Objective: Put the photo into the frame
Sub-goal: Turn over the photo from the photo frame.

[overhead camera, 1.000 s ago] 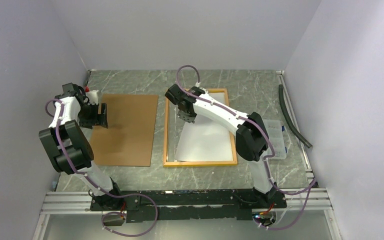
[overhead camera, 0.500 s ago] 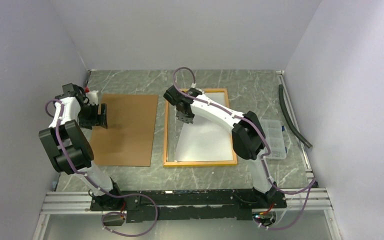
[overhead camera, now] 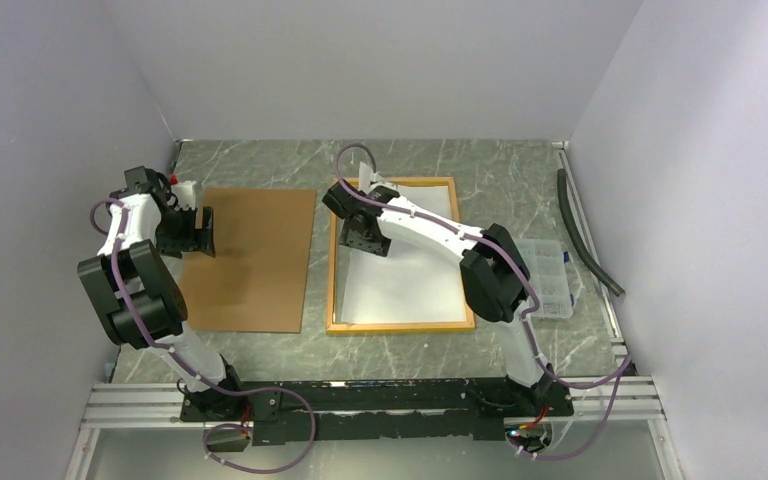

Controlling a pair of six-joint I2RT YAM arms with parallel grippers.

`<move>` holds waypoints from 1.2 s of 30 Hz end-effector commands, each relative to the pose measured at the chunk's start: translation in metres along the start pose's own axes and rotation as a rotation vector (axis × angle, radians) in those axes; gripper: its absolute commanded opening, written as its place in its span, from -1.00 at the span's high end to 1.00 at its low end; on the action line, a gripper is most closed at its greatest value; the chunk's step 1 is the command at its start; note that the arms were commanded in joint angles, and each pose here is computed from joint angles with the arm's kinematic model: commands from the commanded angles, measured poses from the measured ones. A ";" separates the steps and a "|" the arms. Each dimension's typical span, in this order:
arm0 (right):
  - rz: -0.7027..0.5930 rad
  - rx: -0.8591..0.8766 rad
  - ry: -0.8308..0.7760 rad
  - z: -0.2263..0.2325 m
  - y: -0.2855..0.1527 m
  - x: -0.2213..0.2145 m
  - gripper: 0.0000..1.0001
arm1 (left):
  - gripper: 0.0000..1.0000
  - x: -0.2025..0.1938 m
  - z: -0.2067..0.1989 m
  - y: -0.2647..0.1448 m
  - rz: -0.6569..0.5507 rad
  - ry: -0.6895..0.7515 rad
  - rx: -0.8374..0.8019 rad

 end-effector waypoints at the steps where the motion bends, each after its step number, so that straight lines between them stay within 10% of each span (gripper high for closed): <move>1: -0.030 0.092 -0.017 0.011 -0.028 0.013 -0.34 | -0.74 0.006 0.001 -0.009 -0.041 0.016 0.024; 20: -0.040 0.278 -0.224 0.033 -0.054 0.028 -0.97 | -0.89 0.007 0.007 -0.011 -0.032 0.010 0.051; 36: 0.141 0.487 -0.338 0.104 -0.047 -0.053 -0.97 | -0.60 -0.012 0.058 0.008 0.028 -0.036 0.188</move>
Point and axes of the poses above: each gripper's point midway between its finger pads, its own y axis out along the fingers, its own z axis along the line the jaws close on, x = y × z, the point moved 7 cm from there along -y, back along the fingers, and after that the axes turned 4 degrees about y, right-handed, at the moved point
